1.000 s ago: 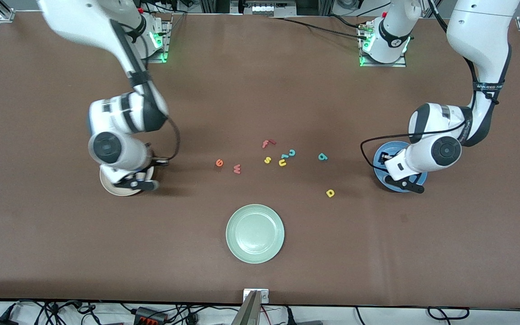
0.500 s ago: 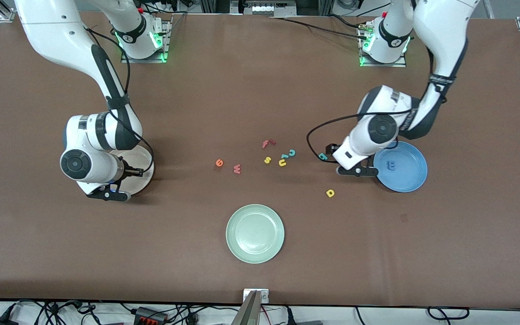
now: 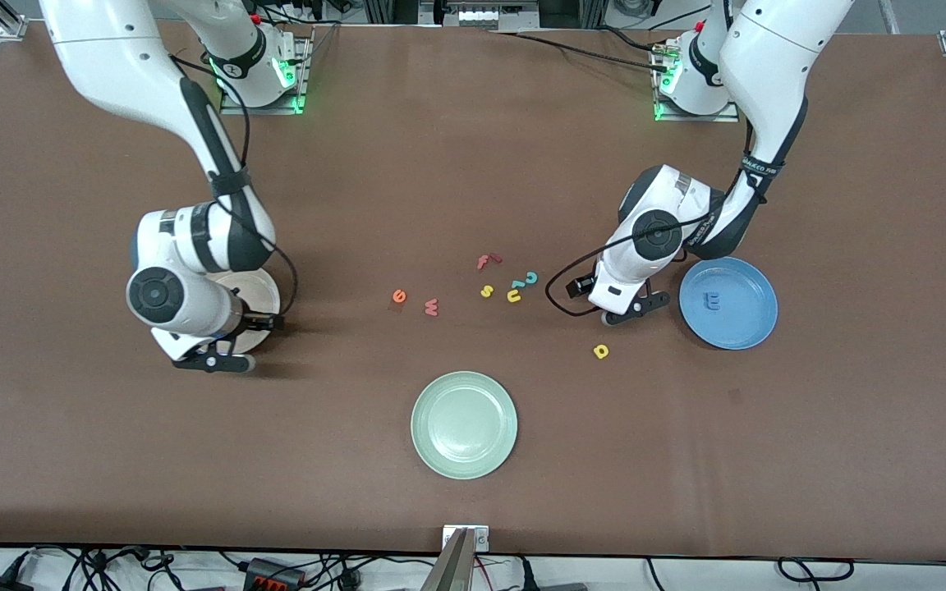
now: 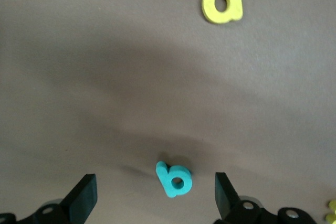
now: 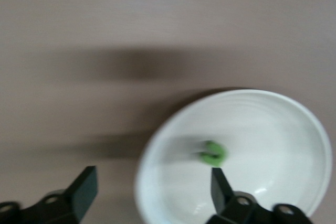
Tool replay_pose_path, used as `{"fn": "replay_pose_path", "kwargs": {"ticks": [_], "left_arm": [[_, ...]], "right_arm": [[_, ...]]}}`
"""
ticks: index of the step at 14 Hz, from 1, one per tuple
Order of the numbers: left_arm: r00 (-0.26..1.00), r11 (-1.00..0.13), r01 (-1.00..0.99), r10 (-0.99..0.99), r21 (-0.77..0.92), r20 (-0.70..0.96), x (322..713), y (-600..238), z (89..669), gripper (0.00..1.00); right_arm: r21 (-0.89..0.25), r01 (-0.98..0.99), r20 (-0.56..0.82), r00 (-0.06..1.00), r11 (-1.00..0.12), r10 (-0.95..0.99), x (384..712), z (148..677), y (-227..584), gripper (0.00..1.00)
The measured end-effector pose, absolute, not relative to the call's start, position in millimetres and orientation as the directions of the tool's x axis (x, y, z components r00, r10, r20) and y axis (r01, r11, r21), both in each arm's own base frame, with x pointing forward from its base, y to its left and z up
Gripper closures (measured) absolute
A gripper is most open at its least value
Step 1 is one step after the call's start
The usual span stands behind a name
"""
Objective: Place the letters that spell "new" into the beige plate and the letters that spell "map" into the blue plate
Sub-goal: 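Grasp the teal letter with the left gripper while the right gripper reaches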
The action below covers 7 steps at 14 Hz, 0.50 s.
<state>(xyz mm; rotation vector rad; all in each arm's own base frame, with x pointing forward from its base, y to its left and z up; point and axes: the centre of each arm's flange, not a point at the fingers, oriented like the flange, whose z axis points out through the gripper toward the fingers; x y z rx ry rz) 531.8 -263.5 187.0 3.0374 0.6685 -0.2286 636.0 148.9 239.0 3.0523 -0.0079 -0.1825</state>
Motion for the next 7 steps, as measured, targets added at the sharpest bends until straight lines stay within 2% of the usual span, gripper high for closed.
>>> {"fn": "replay_pose_path", "kwargs": {"ticks": [2, 3, 7], "left_arm": [[0.889, -0.900, 0.436, 0.433, -0.013, -0.149, 530.7, -264.9, 185.3, 0.23], [0.889, -0.900, 0.435, 0.432, -0.016, -0.152, 528.8, -267.3, 183.2, 0.36], [0.891, -0.903, 0.430, 0.427, -0.016, -0.157, 524.3, -274.7, 176.6, 0.39]], "right_arm": [[0.072, 0.078, -0.105, 0.992, -0.994, 0.070, 624.2, 243.0, 199.8, 0.00], [0.062, 0.118, -0.096, 0.989, -0.991, 0.112, 616.0, 243.2, 227.6, 0.00], [0.048, 0.186, -0.071, 0.981, -0.981, 0.182, 583.6, 236.1, 314.4, 0.00]]}}
